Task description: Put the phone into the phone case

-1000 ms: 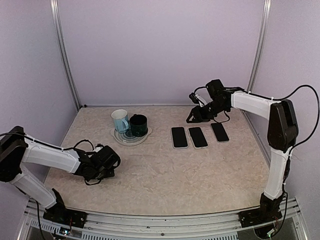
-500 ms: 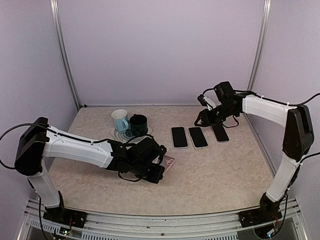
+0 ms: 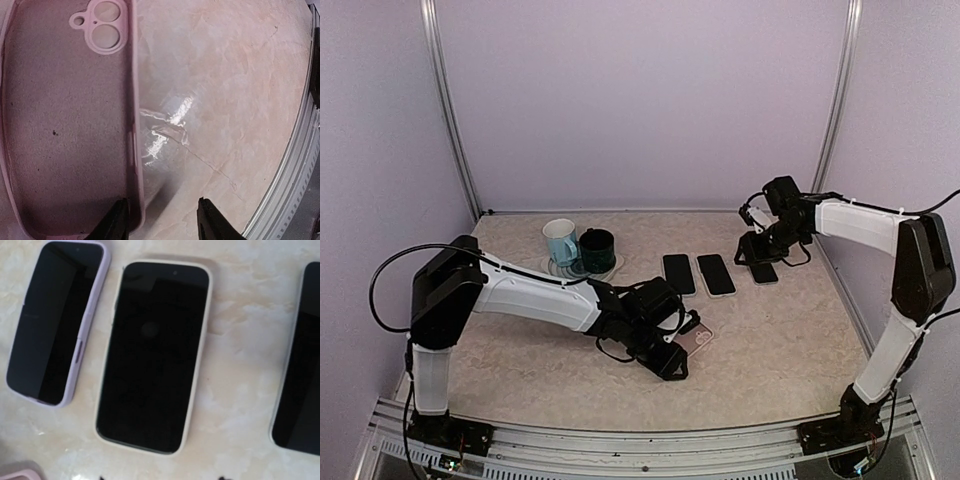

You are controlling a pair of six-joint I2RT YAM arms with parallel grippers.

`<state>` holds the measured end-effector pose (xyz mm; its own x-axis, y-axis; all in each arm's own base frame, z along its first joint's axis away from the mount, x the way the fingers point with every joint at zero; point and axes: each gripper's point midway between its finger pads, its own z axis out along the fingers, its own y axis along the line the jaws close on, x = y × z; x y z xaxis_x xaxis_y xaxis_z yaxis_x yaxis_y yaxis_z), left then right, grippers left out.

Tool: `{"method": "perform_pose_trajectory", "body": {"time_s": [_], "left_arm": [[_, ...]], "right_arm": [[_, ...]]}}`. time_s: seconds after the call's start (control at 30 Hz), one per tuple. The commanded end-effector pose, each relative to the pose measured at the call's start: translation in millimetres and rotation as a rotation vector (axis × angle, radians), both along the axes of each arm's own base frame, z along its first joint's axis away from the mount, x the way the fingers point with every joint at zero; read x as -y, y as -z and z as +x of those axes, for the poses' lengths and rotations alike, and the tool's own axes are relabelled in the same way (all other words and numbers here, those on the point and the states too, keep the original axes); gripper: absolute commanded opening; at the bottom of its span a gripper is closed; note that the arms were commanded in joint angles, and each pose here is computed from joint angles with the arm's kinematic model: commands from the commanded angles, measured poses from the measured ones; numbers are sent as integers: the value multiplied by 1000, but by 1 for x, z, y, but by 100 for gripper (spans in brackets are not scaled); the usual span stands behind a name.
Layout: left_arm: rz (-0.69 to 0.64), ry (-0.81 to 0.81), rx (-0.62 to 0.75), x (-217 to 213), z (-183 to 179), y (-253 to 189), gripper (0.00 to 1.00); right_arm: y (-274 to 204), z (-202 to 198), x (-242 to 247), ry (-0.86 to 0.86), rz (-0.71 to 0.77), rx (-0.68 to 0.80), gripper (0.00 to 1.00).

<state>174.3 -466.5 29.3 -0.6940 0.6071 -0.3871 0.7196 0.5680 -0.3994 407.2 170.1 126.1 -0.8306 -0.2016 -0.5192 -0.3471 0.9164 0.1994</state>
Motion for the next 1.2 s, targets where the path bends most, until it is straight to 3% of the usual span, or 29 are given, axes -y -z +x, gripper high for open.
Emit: {"method": "perform_pose_trajectory", "body": {"time_s": [0.0, 0.13, 0.27, 0.43, 0.57, 0.7, 0.87, 1.17], "left_arm": [[-75, 30, 64, -4, 8, -39, 52], [-70, -125, 105, -36, 51, -50, 49], [15, -297, 111, -79, 90, -31, 30], [76, -267, 118, -85, 88, -9, 23], [120, -203, 99, -82, 71, 10, 19], [141, -109, 101, -72, 48, 19, 19], [138, -28, 76, -62, 26, 24, 18], [-21, 55, 82, -22, 13, 3, 18]], "right_arm": [[-11, 4, 12, 32, -36, 32, 48], [-2, -8, 9, 20, -20, -13, 41], [20, -58, -27, -93, -10, -107, 31], [56, -132, -58, -199, -8, -264, 20], [75, -164, -63, -213, -14, -334, 17], [88, -175, -76, -230, 57, -360, 15], [93, -158, -85, -217, 73, -310, 16], [98, -128, -107, -244, 77, -270, 16]]}}
